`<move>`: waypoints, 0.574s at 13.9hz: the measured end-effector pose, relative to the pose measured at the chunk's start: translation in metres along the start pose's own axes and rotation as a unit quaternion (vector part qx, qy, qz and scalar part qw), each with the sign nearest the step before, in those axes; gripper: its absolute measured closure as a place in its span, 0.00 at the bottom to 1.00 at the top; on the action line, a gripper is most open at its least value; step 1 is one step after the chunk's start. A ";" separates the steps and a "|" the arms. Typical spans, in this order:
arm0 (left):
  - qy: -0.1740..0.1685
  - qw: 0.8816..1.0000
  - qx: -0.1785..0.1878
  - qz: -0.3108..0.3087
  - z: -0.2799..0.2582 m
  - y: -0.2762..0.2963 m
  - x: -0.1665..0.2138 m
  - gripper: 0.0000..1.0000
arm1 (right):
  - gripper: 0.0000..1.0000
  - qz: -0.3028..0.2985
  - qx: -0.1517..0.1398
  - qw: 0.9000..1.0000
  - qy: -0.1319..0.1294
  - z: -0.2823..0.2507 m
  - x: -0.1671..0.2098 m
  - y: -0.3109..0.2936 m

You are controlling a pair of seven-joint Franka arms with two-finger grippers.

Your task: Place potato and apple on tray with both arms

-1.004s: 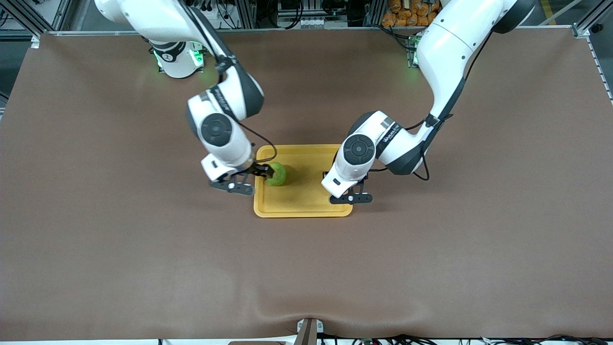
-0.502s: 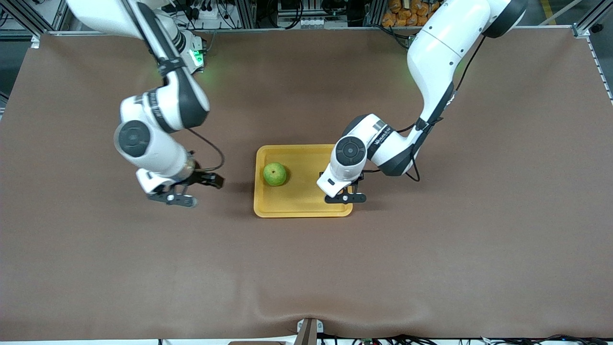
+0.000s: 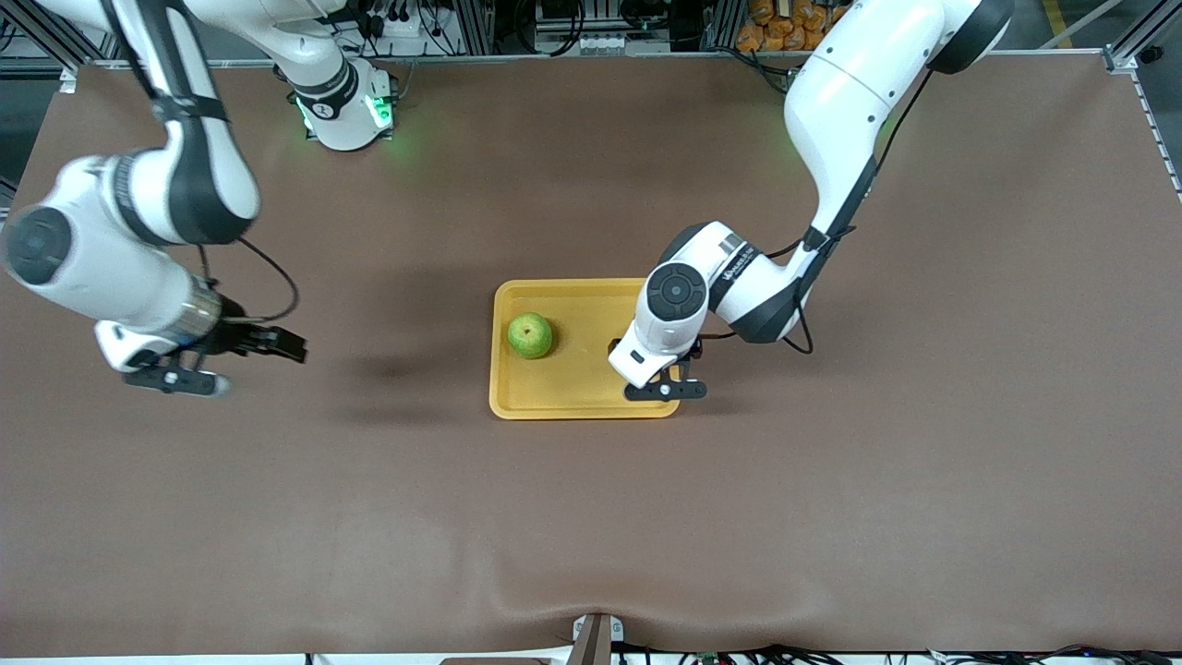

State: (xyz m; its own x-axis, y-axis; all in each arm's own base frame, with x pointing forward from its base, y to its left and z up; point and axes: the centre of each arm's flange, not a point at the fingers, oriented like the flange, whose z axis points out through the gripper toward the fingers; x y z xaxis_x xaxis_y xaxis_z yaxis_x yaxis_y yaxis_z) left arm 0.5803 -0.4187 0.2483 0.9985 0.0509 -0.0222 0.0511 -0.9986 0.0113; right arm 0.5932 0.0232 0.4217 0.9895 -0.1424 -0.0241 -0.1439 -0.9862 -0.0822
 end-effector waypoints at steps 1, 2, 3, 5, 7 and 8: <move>0.008 1.000 -0.001 -0.011 -0.021 -0.011 0.012 0.00 | 0.00 -0.003 0.003 1.000 0.004 -0.017 -0.004 0.013; 0.013 1.000 0.001 -0.022 -0.042 -0.025 0.024 0.00 | 0.00 -0.004 0.005 1.000 0.009 -0.035 -0.008 0.025; 0.018 0.999 0.003 -0.031 -0.063 -0.041 0.034 0.00 | 0.00 -0.005 0.007 1.000 0.014 -0.052 -0.013 0.036; 0.027 0.999 0.004 -0.035 -0.095 -0.064 0.045 0.00 | 0.00 -0.011 0.009 1.000 0.012 -0.086 -0.030 0.054; 0.031 0.999 0.008 -0.029 -0.116 -0.082 0.051 0.00 | 0.00 -0.017 0.001 1.000 0.010 -0.122 -0.049 0.062; 0.032 0.999 0.009 -0.026 -0.123 -0.092 0.055 0.00 | 0.00 -0.020 -0.003 1.000 0.008 -0.144 -0.055 0.062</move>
State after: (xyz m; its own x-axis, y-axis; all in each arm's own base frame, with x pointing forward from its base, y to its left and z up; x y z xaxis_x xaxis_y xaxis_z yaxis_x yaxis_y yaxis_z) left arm 0.6332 -0.3229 0.3694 0.9939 0.1022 0.0424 0.1026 -0.9947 -0.0071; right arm 0.5319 -0.0419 0.5612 0.9945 -0.1050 -0.0057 -0.1051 -0.9914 -0.0774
